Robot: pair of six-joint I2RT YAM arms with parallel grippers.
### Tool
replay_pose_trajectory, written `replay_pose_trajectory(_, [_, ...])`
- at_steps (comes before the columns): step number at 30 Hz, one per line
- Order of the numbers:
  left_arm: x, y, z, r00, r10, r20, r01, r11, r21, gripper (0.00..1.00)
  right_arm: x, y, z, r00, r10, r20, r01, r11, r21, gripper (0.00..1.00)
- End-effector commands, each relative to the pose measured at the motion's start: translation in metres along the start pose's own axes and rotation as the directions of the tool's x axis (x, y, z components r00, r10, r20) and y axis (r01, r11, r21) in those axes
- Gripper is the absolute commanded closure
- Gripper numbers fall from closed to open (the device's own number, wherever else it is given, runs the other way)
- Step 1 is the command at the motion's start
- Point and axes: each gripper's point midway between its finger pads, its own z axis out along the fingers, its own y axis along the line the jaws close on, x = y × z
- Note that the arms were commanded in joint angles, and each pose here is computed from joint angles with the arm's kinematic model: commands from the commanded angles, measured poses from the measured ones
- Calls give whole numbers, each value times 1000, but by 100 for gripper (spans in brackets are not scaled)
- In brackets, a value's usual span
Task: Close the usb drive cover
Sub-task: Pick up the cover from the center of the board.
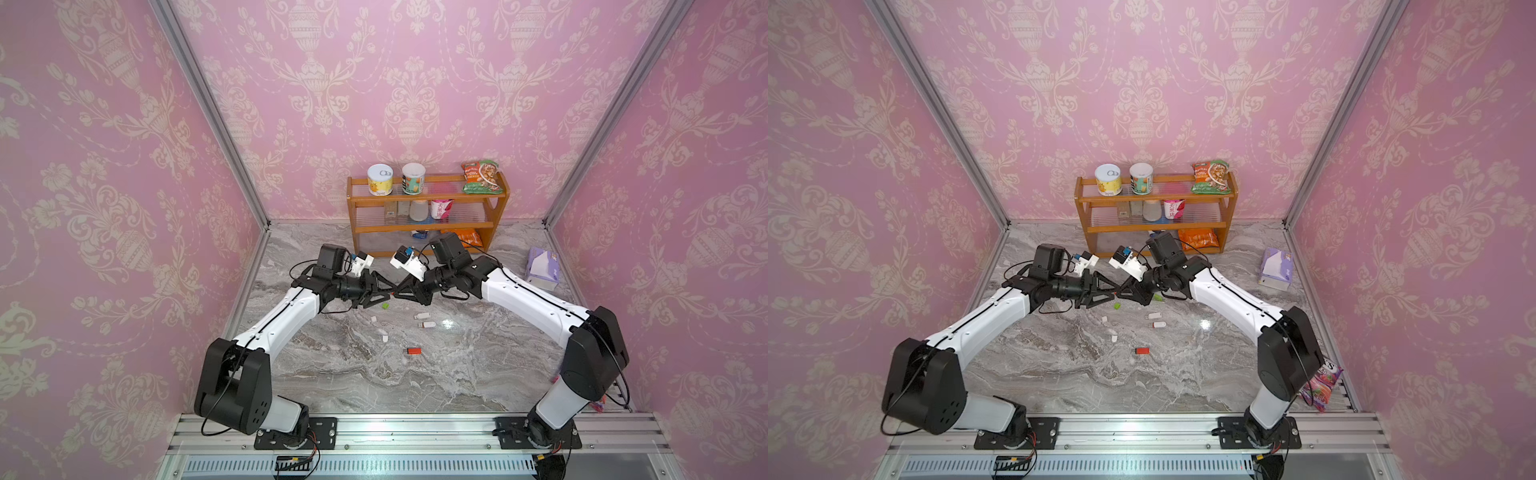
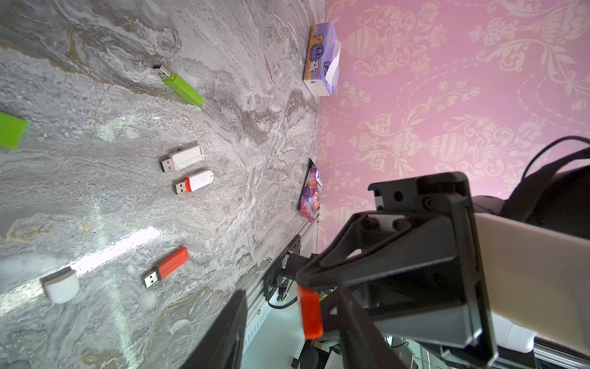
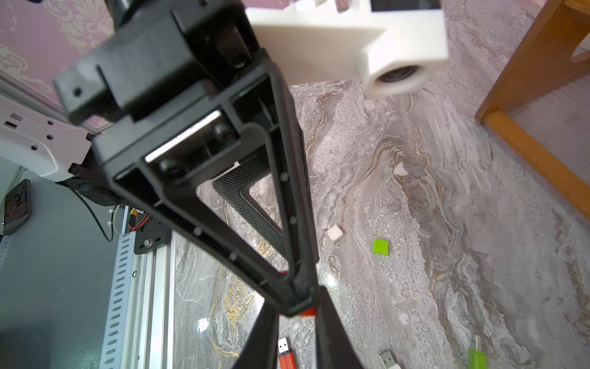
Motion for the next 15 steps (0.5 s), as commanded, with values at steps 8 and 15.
replay_pose_trajectory(8, [4, -16, 9, 999, 33, -32, -32, 999, 35, 60, -13, 2, -2, 998, -12, 59, 12, 1000, -13, 87])
replay_pose_trajectory(15, [7, -16, 15, 998, 36, -52, -34, 999, 37, 68, -23, -4, 1, 994, -9, 109, 9, 1000, 1, 87])
